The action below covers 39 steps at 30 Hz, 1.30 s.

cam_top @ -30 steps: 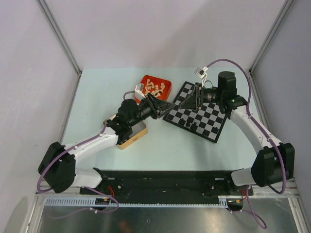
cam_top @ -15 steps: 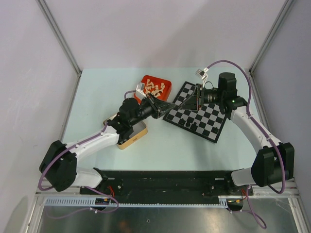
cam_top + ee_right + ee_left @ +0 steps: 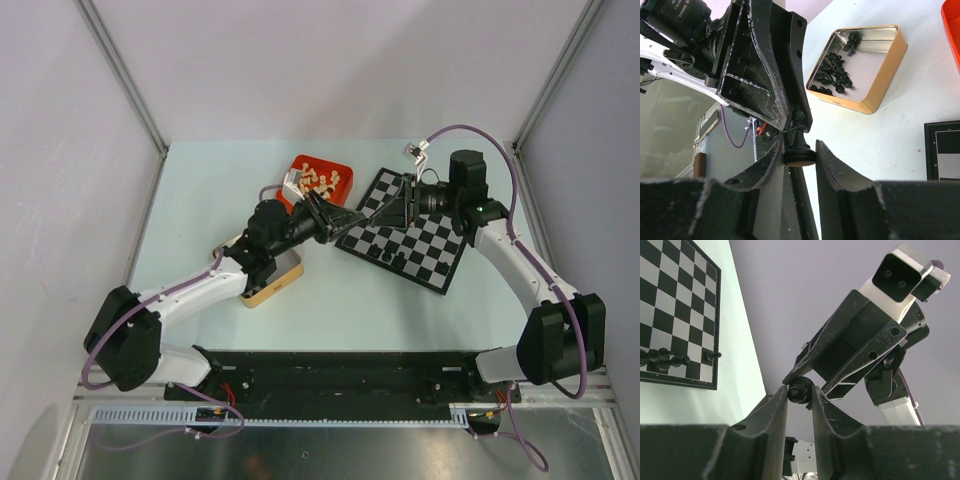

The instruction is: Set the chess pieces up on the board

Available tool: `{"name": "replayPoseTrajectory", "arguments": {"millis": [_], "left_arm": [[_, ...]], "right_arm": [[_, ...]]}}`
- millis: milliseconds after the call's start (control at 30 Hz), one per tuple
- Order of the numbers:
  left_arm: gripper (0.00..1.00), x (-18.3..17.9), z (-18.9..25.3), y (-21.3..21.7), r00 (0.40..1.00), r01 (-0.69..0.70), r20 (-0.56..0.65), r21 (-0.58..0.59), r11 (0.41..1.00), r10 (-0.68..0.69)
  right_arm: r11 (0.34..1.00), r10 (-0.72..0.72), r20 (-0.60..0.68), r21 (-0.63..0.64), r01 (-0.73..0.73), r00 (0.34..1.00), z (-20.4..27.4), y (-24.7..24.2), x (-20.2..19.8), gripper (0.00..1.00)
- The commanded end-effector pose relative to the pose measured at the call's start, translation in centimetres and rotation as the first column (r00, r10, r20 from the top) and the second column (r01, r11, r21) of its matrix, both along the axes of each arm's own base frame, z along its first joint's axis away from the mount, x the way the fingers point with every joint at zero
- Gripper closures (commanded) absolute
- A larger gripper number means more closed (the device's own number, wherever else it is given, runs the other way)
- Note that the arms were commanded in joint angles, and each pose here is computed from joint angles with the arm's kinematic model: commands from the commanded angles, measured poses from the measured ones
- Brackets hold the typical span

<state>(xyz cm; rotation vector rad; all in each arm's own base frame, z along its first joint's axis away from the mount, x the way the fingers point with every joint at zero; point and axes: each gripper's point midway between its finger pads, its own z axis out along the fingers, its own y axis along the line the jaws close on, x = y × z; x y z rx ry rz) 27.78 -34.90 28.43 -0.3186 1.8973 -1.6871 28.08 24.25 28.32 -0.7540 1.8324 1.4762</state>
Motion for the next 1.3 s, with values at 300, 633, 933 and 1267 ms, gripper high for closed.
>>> {"name": "replayPoseTrajectory", "arguments": {"millis": [300, 633, 933, 1267], "left_arm": [[0.92, -0.2, 3.5, -0.4, 0.994, 0.030, 0.104, -0.049, 0.998, -0.024], [1.00, -0.2, 2.6, 0.8, 0.983, -0.006, 0.182, 0.016, 1.000, 0.003], [1.00, 0.5, -1.9, 2.2, 0.959, -0.032, 0.275, 0.327, 0.944, -0.063], [1.00, -1.2, -5.9, -1.4, 0.861, -0.003, 0.369, 0.692, 0.722, -0.349]], "right_arm": [[1.000, 0.015, 0.038, 0.010, -0.016, 0.999, 0.4, 0.1, -0.2, 0.83], [0.999, -0.040, 0.049, -0.003, 0.040, 0.998, 0.6, -1.0, 0.5, 0.50], [0.958, -0.218, 0.171, -0.148, 0.244, 0.961, -1.5, -7.3, 2.3, 0.16], [0.856, -0.339, 0.239, -0.323, 0.404, 0.910, -5.9, -14.1, 3.3, 0.13]]}}
